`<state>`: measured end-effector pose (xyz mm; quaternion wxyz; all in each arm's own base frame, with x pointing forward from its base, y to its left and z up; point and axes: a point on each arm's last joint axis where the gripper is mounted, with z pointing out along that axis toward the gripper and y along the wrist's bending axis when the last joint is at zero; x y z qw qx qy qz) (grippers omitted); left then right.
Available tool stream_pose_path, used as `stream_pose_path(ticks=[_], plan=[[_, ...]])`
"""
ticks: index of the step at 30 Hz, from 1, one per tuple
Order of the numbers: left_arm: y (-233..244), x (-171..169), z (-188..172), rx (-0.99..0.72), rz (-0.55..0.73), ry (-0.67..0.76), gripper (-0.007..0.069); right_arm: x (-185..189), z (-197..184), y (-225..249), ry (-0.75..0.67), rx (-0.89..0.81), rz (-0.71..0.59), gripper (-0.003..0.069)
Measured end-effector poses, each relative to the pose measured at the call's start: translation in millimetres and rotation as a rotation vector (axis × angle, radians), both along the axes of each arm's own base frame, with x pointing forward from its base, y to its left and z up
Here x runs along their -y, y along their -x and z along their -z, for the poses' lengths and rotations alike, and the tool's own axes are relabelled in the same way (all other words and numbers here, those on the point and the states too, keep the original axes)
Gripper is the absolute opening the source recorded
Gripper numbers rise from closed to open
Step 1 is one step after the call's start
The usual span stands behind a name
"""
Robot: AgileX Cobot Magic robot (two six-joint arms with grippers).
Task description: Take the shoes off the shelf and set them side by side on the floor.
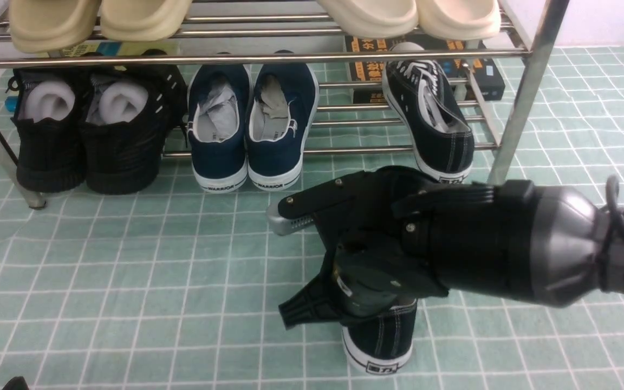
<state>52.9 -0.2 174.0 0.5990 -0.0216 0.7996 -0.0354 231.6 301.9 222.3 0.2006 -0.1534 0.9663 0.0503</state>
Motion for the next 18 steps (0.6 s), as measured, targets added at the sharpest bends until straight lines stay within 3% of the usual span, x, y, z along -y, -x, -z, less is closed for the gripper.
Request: stream_pose_path(ticks=[8,15,18], plan=[[0.0,0.0,0.0,0.000,0.000,0.000,0.0243,-4.8,-0.8,-1.4,-0.059,0.013,0.011,0.0078],[0.0,0.0,0.0,0.000,0.000,0.000,0.0243,-4.7,-6.1,-0.6,-0.073,0.012,0.013,0.0252],[0.0,0.0,0.0,0.000,0.000,0.000,0.0243,0.4,-19.2,1.8,-0.034,0.020,-0.031,0.0277]])
